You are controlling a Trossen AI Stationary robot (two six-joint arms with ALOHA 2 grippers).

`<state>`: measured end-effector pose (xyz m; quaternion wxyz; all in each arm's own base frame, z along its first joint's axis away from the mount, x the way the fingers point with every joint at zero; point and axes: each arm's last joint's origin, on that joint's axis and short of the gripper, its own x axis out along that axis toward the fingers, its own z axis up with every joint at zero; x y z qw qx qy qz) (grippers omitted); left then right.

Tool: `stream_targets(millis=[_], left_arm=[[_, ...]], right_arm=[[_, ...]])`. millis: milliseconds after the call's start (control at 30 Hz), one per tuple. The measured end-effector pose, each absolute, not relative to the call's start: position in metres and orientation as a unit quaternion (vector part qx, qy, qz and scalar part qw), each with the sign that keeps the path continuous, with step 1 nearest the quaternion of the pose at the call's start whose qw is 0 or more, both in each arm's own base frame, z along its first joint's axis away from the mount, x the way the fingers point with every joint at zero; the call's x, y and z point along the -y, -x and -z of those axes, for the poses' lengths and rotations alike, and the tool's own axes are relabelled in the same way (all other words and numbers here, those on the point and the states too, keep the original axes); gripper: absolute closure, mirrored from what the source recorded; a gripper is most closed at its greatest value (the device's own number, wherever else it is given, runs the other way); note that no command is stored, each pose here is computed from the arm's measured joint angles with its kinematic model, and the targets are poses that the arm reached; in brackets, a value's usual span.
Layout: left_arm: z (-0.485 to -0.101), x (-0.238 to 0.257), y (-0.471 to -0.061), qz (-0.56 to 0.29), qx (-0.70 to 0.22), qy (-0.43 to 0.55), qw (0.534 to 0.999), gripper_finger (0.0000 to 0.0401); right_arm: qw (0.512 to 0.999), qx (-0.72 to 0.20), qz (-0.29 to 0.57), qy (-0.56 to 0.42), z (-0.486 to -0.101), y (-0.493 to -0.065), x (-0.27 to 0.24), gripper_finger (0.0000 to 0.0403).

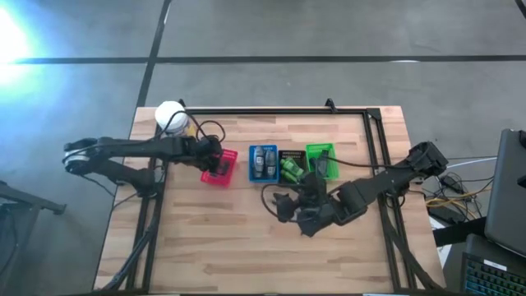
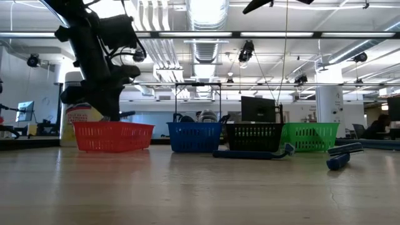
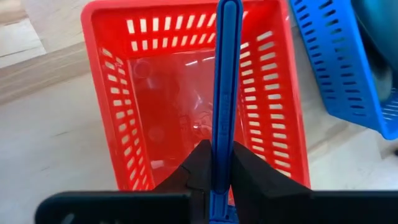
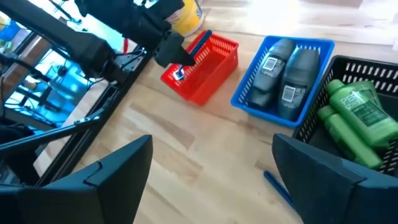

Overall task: Pick & Place Travel size toiletries
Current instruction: Put the blue razor into the red basket

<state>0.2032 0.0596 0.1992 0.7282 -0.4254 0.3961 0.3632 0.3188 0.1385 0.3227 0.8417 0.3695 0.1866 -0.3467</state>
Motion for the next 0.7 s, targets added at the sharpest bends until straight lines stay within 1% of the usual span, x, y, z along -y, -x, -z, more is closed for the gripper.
stream_targets(millis=[300,533,700], left_arm=[[-0.193,-0.064,-0.212,-0.398,-0.366,0.436,0.719,0.0358],[-0.178,-0.064,-0.219,-0.413,-0.386,0.444,0.695,0.0358],[-0.177,-0.062,-0.223,-0.413,-0.384,0.452,0.691,0.0357]], right_arm=[[0.842,-0.189,0.347,-0.367,-0.321,-0.319,-0.139,0.0094],[0.844,-0.193,0.346,-0.362,-0.320,-0.317,-0.140,0.0104],[0.842,-0.203,0.350,-0.358,-0.318,-0.313,-0.143,0.0110]])
